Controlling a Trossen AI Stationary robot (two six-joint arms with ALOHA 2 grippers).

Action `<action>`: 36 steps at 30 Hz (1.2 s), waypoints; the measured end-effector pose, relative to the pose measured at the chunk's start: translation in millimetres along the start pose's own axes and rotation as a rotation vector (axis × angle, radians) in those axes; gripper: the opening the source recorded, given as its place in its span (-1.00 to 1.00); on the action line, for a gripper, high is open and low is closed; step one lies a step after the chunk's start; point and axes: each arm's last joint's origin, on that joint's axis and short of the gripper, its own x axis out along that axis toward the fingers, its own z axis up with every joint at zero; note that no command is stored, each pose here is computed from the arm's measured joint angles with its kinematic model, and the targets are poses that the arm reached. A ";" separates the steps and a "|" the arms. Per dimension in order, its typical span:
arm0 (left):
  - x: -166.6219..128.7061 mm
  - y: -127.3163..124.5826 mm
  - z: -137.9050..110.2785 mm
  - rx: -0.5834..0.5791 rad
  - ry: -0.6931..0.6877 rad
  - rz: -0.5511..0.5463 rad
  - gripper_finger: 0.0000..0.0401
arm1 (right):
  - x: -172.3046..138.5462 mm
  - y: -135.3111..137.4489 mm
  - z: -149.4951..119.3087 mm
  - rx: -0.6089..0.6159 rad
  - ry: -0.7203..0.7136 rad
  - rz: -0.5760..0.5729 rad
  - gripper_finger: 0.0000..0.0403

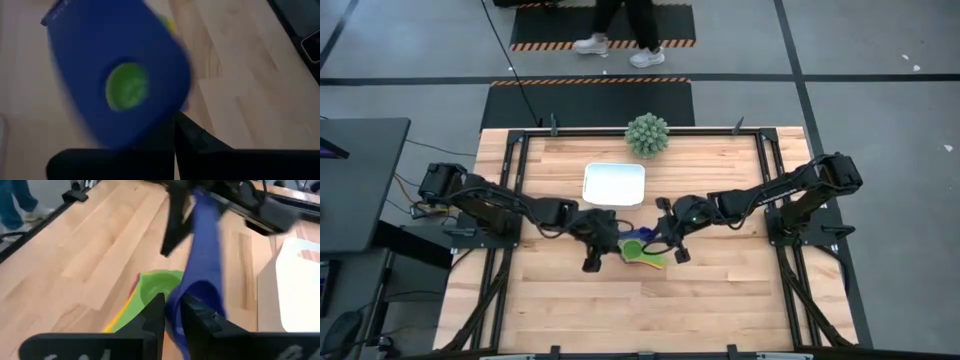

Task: Nest measuring cups in basket
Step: Stack the blue measuring cup on top of the green measuring cup

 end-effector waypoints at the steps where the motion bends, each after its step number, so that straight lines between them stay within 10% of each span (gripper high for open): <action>1: -1.6 -1.3 -1.7 -0.008 -0.003 0.012 -1.00 | 0.0 0.1 -0.6 -0.004 0.007 0.002 -0.67; 14: -25.3 1.0 9.9 -0.050 -0.101 0.095 -0.94 | -0.2 7.8 -10.7 -0.031 0.124 0.012 -0.82; 24: -24.0 1.1 9.7 -0.130 -0.106 0.098 -0.92 | -33.4 2.1 -16.3 0.540 0.449 -0.214 -0.70; 36: -25.6 3.4 13.8 -0.164 -0.157 0.169 -0.89 | -61.3 -13.3 -44.8 0.880 0.773 -0.381 -0.07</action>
